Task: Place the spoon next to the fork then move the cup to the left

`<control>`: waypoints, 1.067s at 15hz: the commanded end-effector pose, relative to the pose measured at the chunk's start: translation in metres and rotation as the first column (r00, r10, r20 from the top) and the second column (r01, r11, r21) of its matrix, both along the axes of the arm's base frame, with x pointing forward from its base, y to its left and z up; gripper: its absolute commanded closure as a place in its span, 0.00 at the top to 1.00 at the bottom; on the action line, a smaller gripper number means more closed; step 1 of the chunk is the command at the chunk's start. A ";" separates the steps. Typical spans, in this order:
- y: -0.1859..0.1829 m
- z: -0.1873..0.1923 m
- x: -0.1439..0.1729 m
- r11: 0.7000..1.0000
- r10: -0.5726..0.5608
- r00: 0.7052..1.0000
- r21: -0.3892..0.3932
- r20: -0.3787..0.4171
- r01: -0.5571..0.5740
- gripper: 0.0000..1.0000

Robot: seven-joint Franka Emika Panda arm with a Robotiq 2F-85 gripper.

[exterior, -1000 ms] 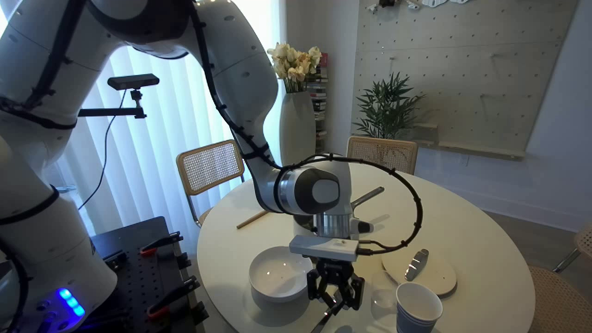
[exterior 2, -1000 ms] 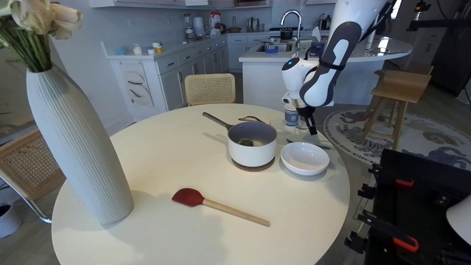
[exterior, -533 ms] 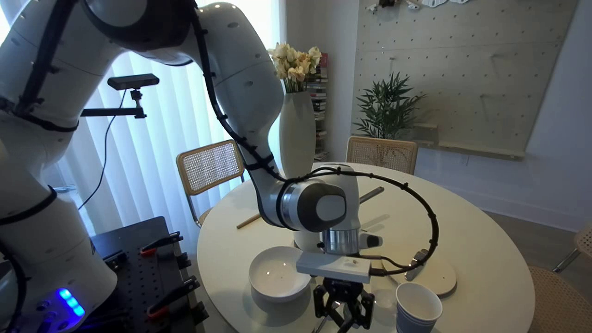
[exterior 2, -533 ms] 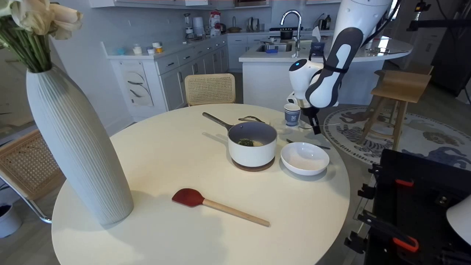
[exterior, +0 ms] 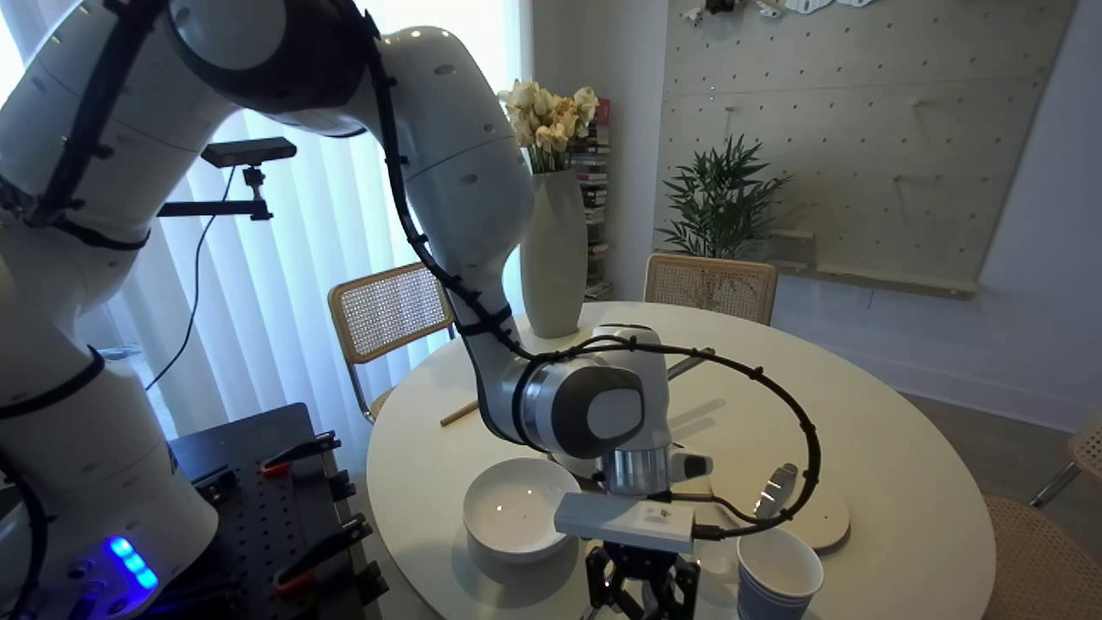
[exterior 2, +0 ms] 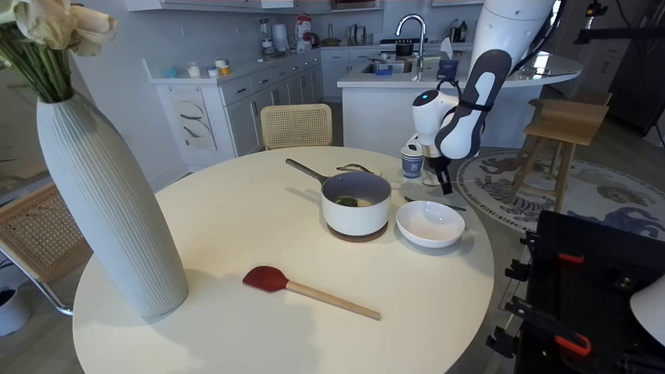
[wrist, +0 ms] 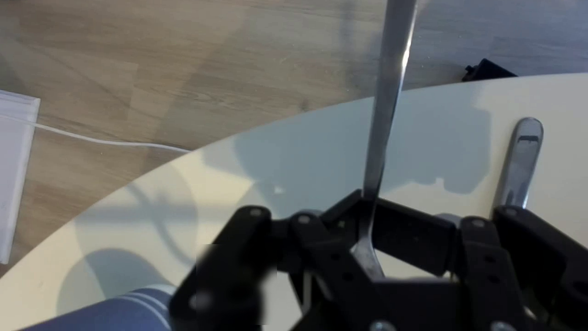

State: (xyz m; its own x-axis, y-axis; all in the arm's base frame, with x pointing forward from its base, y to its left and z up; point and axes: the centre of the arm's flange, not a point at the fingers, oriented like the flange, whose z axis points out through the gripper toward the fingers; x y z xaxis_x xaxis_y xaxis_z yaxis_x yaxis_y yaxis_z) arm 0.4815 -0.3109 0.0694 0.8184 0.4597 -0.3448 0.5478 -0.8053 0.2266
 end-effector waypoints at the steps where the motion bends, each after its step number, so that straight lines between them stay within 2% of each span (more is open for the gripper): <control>1: 0.015 -0.002 0.010 0.999 0.041 0.999 -0.006 0.015 -0.040 0.00; 8: 0.027 -0.009 0.018 1.000 0.026 0.999 -0.013 0.021 -0.026 0.00; 16: 0.060 -0.017 0.035 0.997 -0.080 0.996 -0.020 0.049 0.081 0.00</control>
